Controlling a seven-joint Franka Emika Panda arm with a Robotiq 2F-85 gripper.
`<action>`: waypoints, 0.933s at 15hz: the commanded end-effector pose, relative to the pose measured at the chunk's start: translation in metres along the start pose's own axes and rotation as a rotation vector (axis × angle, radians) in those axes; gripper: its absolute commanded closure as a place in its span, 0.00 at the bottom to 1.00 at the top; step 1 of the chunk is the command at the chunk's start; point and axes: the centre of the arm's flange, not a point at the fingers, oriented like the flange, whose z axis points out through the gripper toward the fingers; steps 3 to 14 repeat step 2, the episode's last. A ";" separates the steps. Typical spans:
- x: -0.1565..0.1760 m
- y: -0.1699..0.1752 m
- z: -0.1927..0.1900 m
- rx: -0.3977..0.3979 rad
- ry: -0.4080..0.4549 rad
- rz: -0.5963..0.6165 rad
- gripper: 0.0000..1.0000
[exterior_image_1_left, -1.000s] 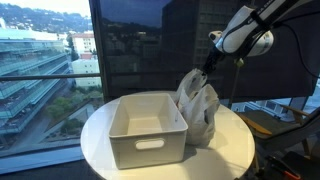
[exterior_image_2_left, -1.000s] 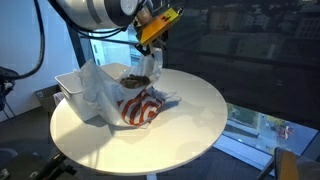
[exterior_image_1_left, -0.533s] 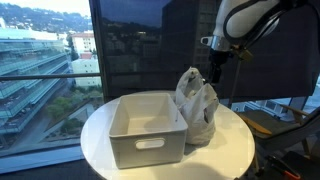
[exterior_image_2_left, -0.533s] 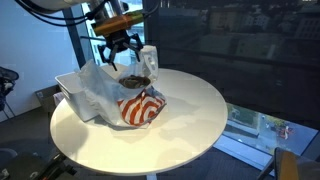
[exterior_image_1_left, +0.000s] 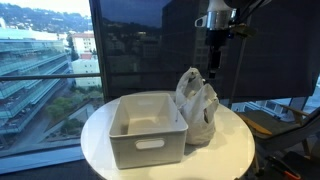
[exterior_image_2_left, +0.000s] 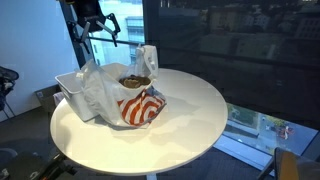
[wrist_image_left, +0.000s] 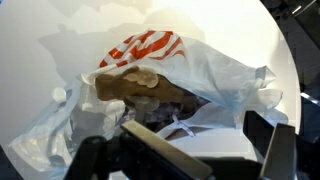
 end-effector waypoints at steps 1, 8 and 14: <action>0.001 0.011 -0.003 0.036 -0.033 0.055 0.00; 0.000 0.013 0.000 0.042 -0.036 0.071 0.00; 0.000 0.013 0.000 0.042 -0.036 0.071 0.00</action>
